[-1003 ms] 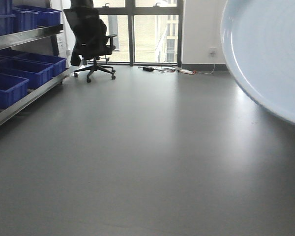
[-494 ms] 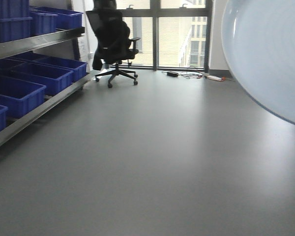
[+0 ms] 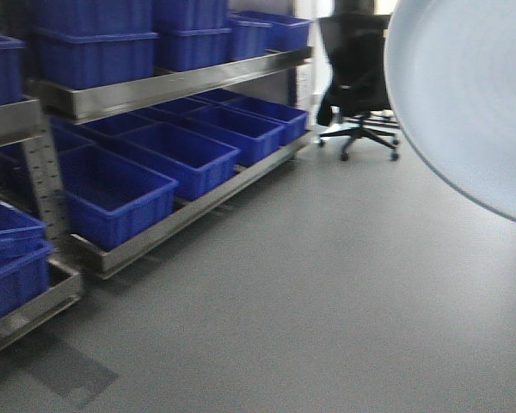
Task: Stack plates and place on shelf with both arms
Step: 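Drive across the room toward the shelf of blue bins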
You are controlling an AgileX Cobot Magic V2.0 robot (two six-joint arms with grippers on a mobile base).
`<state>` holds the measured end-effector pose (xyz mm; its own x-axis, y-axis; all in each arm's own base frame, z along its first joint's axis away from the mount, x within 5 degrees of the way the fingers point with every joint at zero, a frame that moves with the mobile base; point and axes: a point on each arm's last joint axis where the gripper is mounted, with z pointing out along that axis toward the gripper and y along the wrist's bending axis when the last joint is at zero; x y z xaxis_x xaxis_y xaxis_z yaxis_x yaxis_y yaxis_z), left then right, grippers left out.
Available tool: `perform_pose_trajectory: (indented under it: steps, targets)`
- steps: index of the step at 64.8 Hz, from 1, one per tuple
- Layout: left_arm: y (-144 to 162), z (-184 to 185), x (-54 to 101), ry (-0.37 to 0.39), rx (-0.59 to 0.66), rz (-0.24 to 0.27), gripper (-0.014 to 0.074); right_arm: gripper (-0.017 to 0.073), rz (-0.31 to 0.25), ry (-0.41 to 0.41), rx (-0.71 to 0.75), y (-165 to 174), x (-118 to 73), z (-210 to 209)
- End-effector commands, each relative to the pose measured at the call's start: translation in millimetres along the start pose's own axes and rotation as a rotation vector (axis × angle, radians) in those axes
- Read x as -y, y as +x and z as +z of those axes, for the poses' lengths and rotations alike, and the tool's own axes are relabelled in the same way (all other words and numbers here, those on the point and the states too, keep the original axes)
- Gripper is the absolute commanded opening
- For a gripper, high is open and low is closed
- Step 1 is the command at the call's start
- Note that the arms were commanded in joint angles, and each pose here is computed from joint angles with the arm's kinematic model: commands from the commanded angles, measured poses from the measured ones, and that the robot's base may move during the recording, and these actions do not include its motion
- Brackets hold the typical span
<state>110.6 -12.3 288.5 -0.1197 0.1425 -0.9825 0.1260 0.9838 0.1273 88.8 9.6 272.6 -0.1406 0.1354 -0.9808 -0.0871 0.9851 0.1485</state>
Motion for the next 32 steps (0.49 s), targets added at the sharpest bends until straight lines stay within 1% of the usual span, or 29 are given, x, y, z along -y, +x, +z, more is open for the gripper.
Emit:
perform_pose_trajectory:
  steps: [1,32]
  targets:
    - [-16.3,-0.1,-2.0,-0.010,0.101,-0.013,0.0082,0.0055,0.001,0.011,0.120,-19.4,-0.3,-2.2]
    - [-16.3,-0.1,-2.0,-0.010,0.101,-0.013,0.0083,0.0055,0.001,0.011,0.120,-19.4,-0.3,-2.2]
